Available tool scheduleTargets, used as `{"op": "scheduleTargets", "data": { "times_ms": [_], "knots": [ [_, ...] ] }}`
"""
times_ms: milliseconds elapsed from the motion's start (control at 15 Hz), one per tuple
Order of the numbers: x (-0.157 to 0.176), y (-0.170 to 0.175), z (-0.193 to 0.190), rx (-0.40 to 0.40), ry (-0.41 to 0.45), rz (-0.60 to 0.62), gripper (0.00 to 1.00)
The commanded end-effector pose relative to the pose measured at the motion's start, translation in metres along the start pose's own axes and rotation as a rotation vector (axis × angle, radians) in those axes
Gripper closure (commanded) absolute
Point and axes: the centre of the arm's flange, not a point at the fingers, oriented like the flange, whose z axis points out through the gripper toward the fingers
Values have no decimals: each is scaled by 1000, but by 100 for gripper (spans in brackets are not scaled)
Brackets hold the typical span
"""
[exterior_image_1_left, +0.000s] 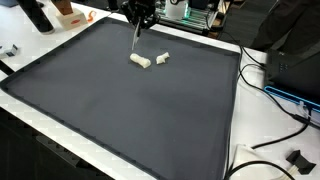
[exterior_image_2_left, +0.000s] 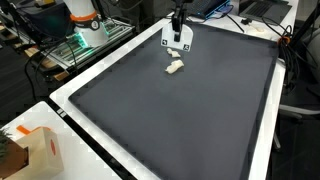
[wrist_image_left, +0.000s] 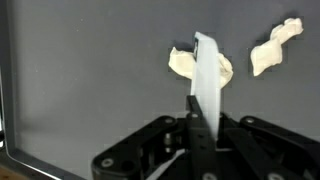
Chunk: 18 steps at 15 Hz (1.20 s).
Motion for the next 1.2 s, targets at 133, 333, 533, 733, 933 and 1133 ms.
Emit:
{"op": "scheduleTargets", "data": {
  "times_ms": [133,333,533,733,933,1133],
  "knots": [
    [-28,10,-35,105,88,-31,99],
    [-34,12,-49,141,121,-40,99],
    [-41,14,-62,175,143,-47,99],
    [-45,17,-71,210,157,-56,99],
    [-32,15,-71,203,158,-65,96],
    [-33,15,-73,208,163,-72,96]
  ]
}}
